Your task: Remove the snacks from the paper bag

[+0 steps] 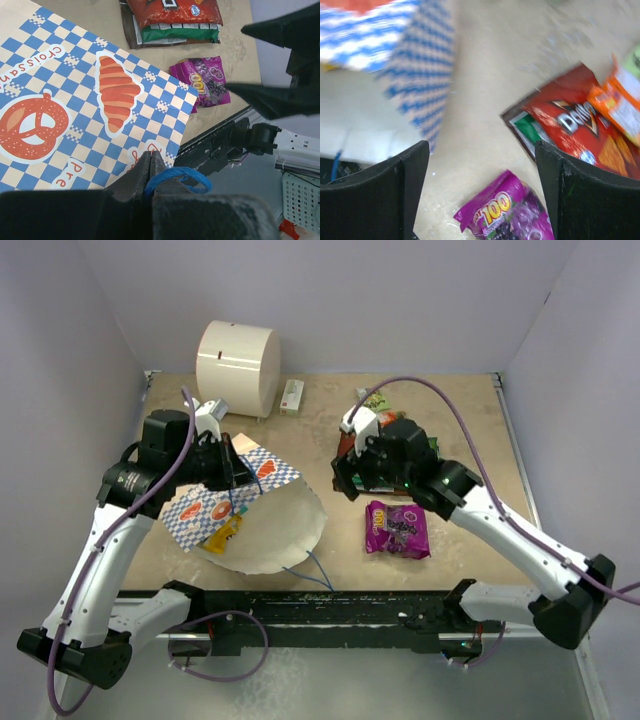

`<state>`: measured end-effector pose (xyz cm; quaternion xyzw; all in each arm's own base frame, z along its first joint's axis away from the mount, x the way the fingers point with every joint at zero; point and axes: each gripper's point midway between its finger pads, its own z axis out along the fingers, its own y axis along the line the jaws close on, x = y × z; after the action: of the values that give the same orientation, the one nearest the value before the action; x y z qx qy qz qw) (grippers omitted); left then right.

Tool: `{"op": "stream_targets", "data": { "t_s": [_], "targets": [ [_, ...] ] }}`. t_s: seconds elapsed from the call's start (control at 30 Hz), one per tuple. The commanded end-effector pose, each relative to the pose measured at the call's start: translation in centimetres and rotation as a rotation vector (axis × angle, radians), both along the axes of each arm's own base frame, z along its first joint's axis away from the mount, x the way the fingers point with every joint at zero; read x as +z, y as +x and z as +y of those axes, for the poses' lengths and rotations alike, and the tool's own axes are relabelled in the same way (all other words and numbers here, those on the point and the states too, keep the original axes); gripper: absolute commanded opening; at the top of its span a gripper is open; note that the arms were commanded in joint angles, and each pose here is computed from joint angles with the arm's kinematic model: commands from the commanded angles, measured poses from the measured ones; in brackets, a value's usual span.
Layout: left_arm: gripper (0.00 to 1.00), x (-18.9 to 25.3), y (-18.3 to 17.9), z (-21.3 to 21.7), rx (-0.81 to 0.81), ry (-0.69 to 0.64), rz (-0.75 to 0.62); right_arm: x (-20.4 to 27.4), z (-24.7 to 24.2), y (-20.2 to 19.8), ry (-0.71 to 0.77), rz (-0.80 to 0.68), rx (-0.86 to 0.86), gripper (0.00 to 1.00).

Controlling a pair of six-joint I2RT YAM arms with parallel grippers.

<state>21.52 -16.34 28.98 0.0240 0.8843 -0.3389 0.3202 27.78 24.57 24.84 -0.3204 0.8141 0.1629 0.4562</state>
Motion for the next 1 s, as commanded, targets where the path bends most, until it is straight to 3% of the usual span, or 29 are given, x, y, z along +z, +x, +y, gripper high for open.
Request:
{"op": "stream_targets", "data": {
  "t_s": [0.0, 0.17, 0.33, 0.63, 0.97],
  "targets": [
    [0.00, 0.8, 0.4, -0.2, 0.015, -0.030, -0.038, 2.0, 4.6, -6.2, 0.082, -0.217, 0.528, 0.87],
    [0.00, 0.8, 0.2, -0.3, 0.031, -0.059, -0.034, 1.0, 7.9, -11.1, 0.157, -0.368, 0.798, 0.85],
    [0.00, 1.0, -0.1, -0.3, 0.048, -0.082, -0.030, -1.1, 12.4, -12.7, 0.187, -0.426, 0.929, 0.73],
    [0.00, 1.8, -0.5, -0.7, 0.051, -0.138, -0.039, -6.0, 17.3, -9.7, 0.137, -0.607, 0.908, 0.51],
    [0.00, 1.9, -1.6, -1.6, -0.001, -0.187, -0.012, -11.7, 20.7, -7.3, -0.026, -0.735, 1.025, 0.52]
  ]
}}
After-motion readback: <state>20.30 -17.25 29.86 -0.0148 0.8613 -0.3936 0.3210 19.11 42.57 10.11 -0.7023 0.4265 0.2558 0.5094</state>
